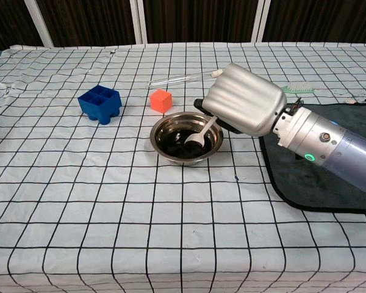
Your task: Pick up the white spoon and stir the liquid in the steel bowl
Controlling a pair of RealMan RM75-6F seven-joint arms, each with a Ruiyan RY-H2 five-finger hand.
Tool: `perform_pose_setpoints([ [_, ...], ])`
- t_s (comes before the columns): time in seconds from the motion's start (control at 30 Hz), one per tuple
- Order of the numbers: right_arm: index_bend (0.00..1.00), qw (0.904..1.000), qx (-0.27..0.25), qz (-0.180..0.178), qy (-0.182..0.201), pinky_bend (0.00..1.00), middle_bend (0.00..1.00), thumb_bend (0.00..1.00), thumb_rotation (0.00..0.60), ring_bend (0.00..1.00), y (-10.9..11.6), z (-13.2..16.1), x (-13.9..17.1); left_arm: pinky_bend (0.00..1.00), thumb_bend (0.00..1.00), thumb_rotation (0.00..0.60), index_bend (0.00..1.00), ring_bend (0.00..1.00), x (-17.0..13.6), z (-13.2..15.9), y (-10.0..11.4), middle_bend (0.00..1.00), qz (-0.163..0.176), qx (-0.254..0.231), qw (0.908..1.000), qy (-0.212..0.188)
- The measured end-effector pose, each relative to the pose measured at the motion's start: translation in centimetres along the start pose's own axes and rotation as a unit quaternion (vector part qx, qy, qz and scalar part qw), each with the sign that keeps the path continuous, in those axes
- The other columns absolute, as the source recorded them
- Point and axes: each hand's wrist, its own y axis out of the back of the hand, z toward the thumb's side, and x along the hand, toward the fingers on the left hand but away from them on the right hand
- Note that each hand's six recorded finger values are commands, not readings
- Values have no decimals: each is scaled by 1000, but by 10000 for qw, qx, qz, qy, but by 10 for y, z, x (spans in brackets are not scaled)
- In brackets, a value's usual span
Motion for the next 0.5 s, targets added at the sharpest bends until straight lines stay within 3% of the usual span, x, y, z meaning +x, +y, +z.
perform_pose_setpoints([
  [0.27, 369, 9998, -87, 158, -115, 1000, 906, 309, 600, 1000, -5, -2, -1, 20, 220, 600, 100, 0, 0, 0, 0, 13, 1, 4, 10000, 5],
  [0.5, 244, 9993, -228, 257, -178, 1000, 906, 292, 600, 1000, -5, -2, -1, 20, 220, 600, 100, 0, 1, 0, -1, 13, -8, 8, 10000, 11],
])
